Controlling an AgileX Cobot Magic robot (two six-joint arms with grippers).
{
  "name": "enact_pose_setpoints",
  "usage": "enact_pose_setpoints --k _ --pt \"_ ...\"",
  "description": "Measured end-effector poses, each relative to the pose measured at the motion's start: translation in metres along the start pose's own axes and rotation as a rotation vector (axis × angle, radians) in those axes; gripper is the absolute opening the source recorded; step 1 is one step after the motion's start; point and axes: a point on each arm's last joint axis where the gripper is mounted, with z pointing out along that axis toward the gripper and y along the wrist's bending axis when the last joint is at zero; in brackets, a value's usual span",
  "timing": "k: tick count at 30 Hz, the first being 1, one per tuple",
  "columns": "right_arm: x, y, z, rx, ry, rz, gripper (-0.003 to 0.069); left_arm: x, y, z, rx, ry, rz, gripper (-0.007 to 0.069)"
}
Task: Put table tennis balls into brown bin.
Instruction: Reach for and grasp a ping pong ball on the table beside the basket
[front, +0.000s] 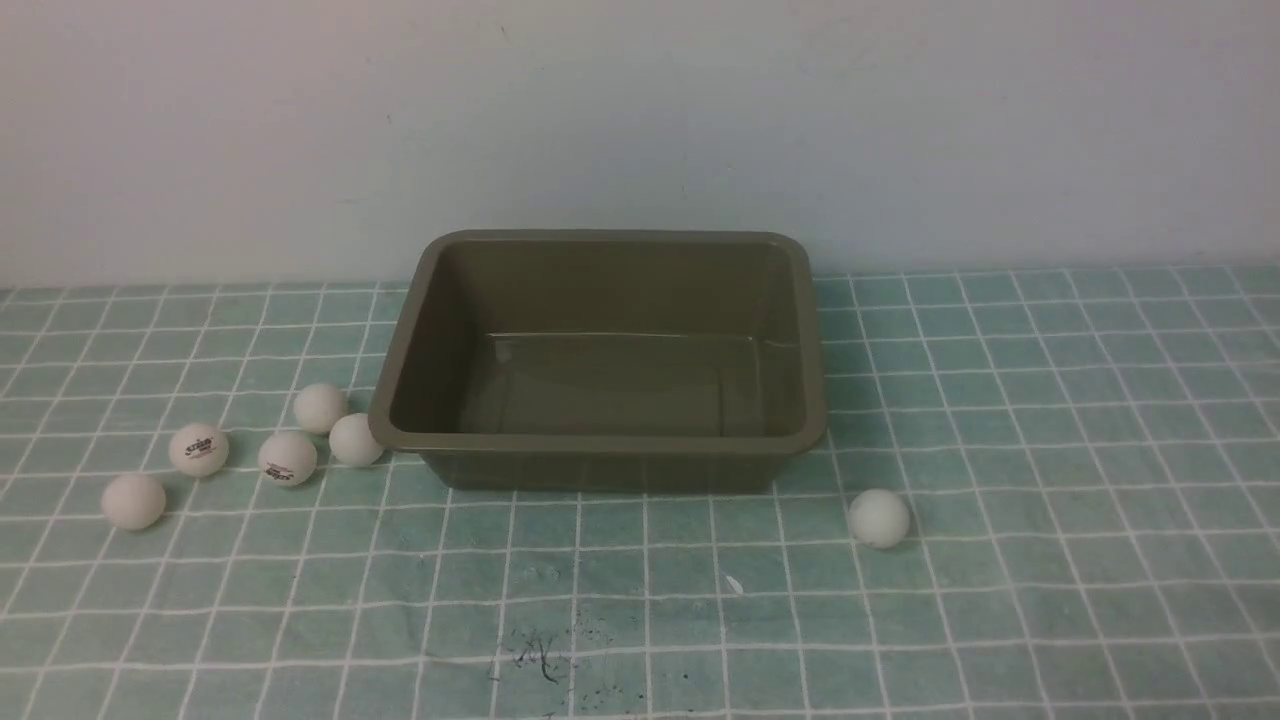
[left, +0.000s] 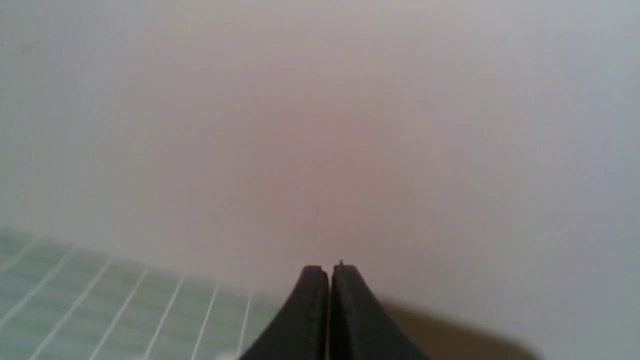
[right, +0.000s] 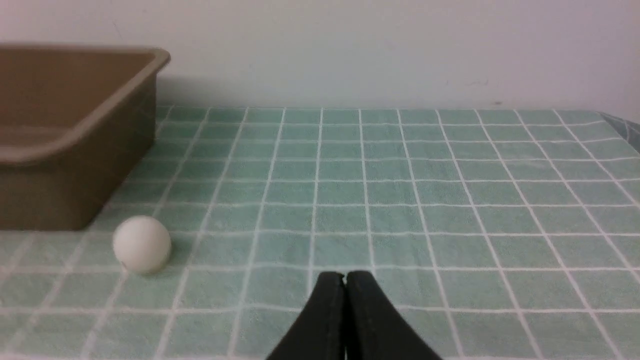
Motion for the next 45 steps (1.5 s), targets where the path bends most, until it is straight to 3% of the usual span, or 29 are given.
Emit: enact_pose_setpoints --k 3,5,6,8,12,16,20,26,32,34,35,37,39,42,44,45 --pt "-0.009 0.002 0.0 -0.034 -0.093 0.251 -0.0013 -0.009 -0.004 0.028 -0.125 0.342 0.045 -0.0005" --pt "-0.018 0.001 -0.002 -0.063 -0.189 0.542 -0.0013 -0.005 -0.002 0.061 -0.216 0.654 0.1 -0.0005" --pt "-0.02 0.0 -0.002 -0.068 -0.212 0.61 -0.0013 -0.003 -0.001 0.069 -0.224 0.697 0.11 -0.0005" --pt "-0.023 -0.002 -0.003 -0.07 -0.254 0.706 -0.0013 0.009 0.004 0.096 -0.247 0.824 0.131 -0.0005" --pt "-0.028 -0.006 -0.005 -0.055 -0.321 0.752 -0.0013 0.036 0.018 0.14 -0.282 0.965 0.145 0.0" --pt "-0.03 0.0 -0.005 -0.083 -0.257 0.681 -0.0013 0.042 0.039 0.171 -0.346 1.016 0.093 0.001" --pt "-0.059 0.02 -0.005 -0.165 -0.029 0.511 -0.0013 0.025 0.067 0.202 -0.39 0.979 0.034 0.0016" --pt "-0.098 0.036 0.024 -0.197 0.318 0.251 -0.0013 0.023 0.101 0.238 -0.407 0.951 0.038 0.0031" --pt "-0.111 0.039 0.048 -0.21 0.42 0.161 -0.0013 0.05 0.122 0.265 -0.371 0.996 0.138 0.0191" --pt "-0.109 0.039 0.052 -0.208 0.443 0.163 -0.0013 0.062 0.132 0.274 -0.374 0.995 0.171 0.0328" --pt "-0.109 0.039 0.053 -0.207 0.443 0.163 -0.0013 0.063 0.132 0.275 -0.374 0.994 0.172 0.0337" --pt "-0.109 0.039 0.053 -0.206 0.447 0.164 -0.0013 0.073 0.14 0.283 -0.379 0.98 0.196 0.0447" --pt "-0.109 0.039 0.054 -0.206 0.443 0.164 -0.0013 0.082 0.146 0.289 -0.381 0.978 0.206 0.0503" --pt "-0.11 0.038 0.054 -0.203 0.432 0.165 -0.0013 0.093 0.153 0.295 -0.385 0.984 0.209 0.0523" --pt "-0.111 0.038 0.054 -0.201 0.426 0.165 -0.0013 0.1 0.157 0.297 -0.388 0.999 0.206 0.051" --pt "-0.114 0.039 0.055 -0.201 0.421 0.165 -0.0013 0.106 0.16 0.298 -0.39 1.017 0.2 0.0467"
